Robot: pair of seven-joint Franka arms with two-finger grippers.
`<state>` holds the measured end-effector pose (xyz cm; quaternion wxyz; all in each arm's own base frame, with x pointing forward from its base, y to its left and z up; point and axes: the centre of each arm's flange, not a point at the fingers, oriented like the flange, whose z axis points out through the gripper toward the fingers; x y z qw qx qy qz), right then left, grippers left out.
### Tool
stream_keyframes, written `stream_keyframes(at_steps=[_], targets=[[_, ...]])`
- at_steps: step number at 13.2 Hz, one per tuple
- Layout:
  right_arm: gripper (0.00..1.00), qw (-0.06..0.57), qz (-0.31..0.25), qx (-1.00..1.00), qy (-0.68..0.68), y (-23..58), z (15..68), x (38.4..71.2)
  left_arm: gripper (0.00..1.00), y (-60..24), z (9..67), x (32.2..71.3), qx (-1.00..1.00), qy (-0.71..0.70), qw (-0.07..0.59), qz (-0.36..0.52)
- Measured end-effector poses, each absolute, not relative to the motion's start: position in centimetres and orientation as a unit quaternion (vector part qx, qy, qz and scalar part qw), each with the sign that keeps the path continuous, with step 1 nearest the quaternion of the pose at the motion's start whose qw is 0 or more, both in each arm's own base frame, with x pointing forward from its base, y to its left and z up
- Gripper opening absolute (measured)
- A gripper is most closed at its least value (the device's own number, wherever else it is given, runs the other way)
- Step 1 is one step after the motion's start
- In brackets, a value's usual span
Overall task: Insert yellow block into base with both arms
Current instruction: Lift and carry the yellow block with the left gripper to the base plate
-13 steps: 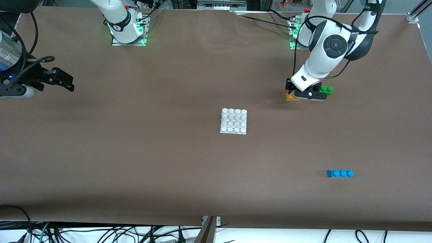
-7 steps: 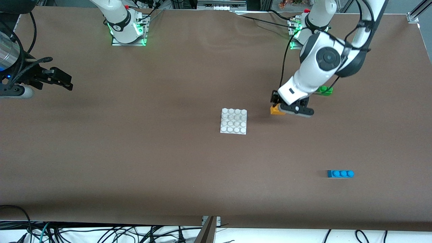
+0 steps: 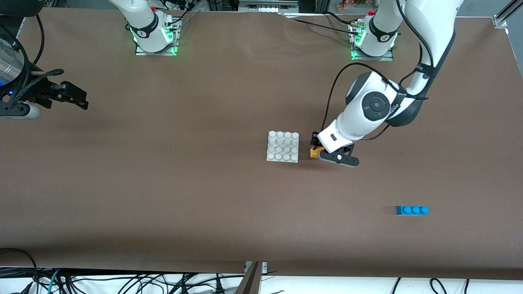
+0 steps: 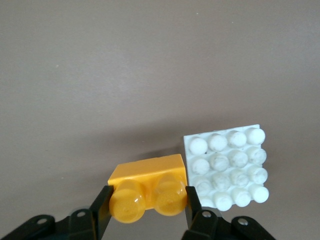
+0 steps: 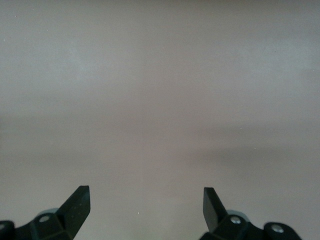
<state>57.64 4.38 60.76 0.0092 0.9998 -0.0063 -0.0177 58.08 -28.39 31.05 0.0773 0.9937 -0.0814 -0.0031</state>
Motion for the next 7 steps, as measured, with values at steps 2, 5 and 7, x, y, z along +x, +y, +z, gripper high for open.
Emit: stream_keyframes(at_steps=[2, 5, 7], targets=[[1.0, 0.009, -0.018, 1.0, -0.006, 4.4, 60.7, 57.6, 0.63, -29.9, 30.8, 57.4, 0.994, -0.081, 0.075, -0.005], [1.0, 0.009, -0.018, 1.0, -0.006, 4.4, 60.7, 57.6, 0.63, -30.8, 30.4, 57.0, 0.994, -0.08, 0.075, -0.009], [1.0, 0.009, -0.018, 1.0, -0.006, 4.4, 60.7, 57.6, 0.63, -30.6, 30.4, 57.1, 0.994, -0.078, 0.074, -0.009]])
